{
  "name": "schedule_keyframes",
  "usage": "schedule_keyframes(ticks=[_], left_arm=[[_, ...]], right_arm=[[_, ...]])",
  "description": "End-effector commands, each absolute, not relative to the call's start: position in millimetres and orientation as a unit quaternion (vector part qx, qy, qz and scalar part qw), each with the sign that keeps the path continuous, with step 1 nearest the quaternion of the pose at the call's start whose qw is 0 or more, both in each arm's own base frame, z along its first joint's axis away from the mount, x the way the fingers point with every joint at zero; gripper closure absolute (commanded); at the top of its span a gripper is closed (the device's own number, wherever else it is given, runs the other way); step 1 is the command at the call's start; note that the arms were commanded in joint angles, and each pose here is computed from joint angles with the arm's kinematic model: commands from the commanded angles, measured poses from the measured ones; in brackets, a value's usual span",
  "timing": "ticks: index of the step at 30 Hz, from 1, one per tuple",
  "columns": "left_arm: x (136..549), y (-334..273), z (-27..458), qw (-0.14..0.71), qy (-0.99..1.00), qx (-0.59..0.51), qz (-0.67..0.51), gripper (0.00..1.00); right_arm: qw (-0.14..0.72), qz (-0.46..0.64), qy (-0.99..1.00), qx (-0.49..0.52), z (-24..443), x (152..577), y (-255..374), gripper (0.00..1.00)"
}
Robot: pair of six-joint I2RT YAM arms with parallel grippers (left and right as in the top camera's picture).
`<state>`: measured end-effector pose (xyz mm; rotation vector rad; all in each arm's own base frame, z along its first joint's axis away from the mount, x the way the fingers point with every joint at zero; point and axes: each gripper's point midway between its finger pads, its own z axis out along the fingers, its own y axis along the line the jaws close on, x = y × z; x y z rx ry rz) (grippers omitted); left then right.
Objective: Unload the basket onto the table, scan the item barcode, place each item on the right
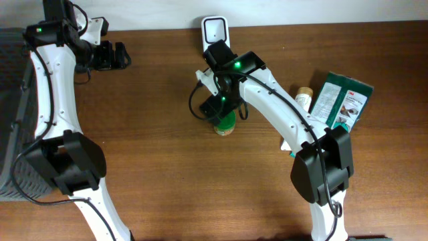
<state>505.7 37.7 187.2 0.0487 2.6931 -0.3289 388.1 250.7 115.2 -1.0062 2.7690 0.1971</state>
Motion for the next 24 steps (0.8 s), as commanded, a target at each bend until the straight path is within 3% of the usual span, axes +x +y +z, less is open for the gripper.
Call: schedule_keyframes(ticks=[1,4,12,17,21,24], left_arm=[[507.3,37.5,196.5,0.224,0.967,0.015,-0.124,0.01],[507.3,37.5,196.5,0.224,0.967,0.015,-0.124,0.01],[507.3,37.5,196.5,0.224,0.967,0.015,-0.124,0.01],[507.3,37.5,196.5,0.224,0.967,0.015,-0.124,0.01],[507.3,37.5,196.5,0.224,0.967,0.015,-0.124,0.01],[507.3,38.0,196.5,0.224,0.967,0.014,-0.124,0.01]], right_arm=[[0.079,0.048,0.988,-0.123,104.5,389.1,238.8,0.02],[0.073,0.038,0.997,-0.009,86.2,388.9,233.3,0.02],[0.080,0.046,0.996,0.003,71.4,390.4,238.4,0.01],[0.073,0.037,0.997,0.005,50.4,384.5,232.9,0.22],[0.084,0.026,0.996,0.004,53.1,389.1,228.7,0.27],[0.103,0.034,0.992,-0.070,69.0,398.5,236.4,0.32]])
